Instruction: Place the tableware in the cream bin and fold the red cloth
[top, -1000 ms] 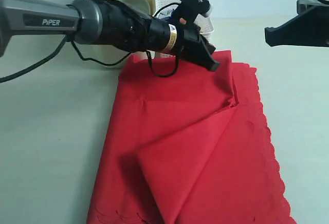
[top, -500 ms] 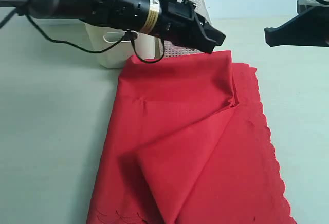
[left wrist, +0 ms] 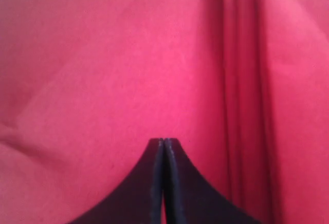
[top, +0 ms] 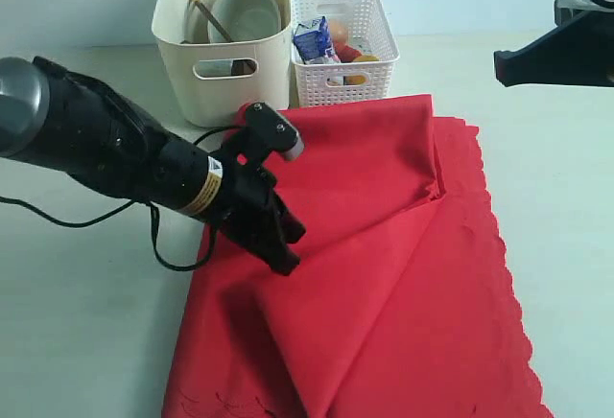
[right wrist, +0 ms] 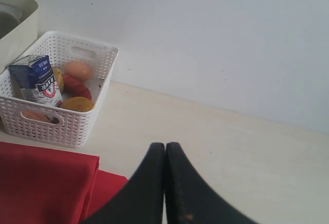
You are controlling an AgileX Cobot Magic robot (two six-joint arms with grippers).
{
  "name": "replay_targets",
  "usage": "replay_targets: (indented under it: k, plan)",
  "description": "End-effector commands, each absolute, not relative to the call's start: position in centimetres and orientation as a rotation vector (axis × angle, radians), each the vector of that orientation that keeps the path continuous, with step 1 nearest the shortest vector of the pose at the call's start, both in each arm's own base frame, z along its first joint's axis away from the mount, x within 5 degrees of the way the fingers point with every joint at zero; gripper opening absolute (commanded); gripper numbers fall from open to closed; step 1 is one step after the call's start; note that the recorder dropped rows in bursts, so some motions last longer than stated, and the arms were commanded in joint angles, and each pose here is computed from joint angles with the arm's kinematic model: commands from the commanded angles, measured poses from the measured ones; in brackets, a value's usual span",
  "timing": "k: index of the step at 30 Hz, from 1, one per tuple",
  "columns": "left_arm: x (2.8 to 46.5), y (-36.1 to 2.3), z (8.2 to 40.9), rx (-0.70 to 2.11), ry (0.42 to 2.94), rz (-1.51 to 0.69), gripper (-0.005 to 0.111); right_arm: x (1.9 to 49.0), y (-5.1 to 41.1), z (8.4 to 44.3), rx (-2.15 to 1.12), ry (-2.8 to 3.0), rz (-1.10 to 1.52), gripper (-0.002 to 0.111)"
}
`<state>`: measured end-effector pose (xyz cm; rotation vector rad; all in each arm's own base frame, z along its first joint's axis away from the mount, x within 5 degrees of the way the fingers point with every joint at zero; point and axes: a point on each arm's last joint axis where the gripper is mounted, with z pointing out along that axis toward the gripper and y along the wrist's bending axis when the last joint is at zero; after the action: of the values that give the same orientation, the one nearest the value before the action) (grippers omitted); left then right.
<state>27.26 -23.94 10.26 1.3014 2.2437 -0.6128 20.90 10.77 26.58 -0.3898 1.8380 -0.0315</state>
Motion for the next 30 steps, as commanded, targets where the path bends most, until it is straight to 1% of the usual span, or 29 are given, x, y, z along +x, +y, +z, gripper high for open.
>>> replay_targets:
  k: [1, 3, 7, 11, 13, 16, 18, 20, 25, 27, 30]
  plan:
    - [25.9, -24.0, 10.2, 1.379, 2.216, -0.697, 0.001, 20.9, 10.7, 26.6, -0.388, 1.833, -0.036, 0.0]
    - [24.6, -25.0, 10.5, 1.445, 2.182, -0.821, 0.001, 20.9, 10.7, 26.6, -0.388, 1.833, -0.036, 0.0]
    - [21.3, -27.8, 10.5, 1.606, 2.096, -0.886, 0.001, 20.9, 10.7, 26.6, -0.388, 1.833, -0.036, 0.0]
    - [16.1, -32.6, 12.1, 1.813, 1.894, -0.951, 0.001, 20.9, 10.7, 26.6, -0.387, 1.833, -0.037, 0.0]
    - [13.9, -34.8, 13.7, 1.879, 1.763, -0.959, 0.001, 21.0, 10.7, 26.6, -0.385, 1.832, -0.039, 0.0]
    - [12.8, -36.3, 15.6, 1.859, 1.672, -0.868, 0.001, 21.0, 10.5, 26.7, -0.376, 1.824, -0.061, 0.0]
    - [13.3, -36.0, 16.8, 1.79, 1.668, -0.764, 0.001, 21.1, 10.2, 26.8, -0.346, 1.819, -0.08, 0.0]
    - [14.3, -34.9, 17.4, 1.71, 1.702, -0.663, 0.001, 21.1, 9.9, 26.9, -0.298, 1.818, -0.102, 0.0]
    - [16.6, -29.9, 17.7, 1.517, 1.843, -0.456, 0.001, 21.1, 9.9, 26.8, -0.291, 1.83, -0.089, 0.0]
    - [17.1, -27.8, 17.7, 1.465, 1.888, -0.409, 0.001, 21.0, 10.4, 26.6, -0.341, 1.844, -0.048, 0.0]
    - [17.6, -24.4, 17.8, 1.333, 1.966, -0.31, 0.001, 20.6, 12.3, 26.3, -0.538, 1.868, 0.102, 0.0]
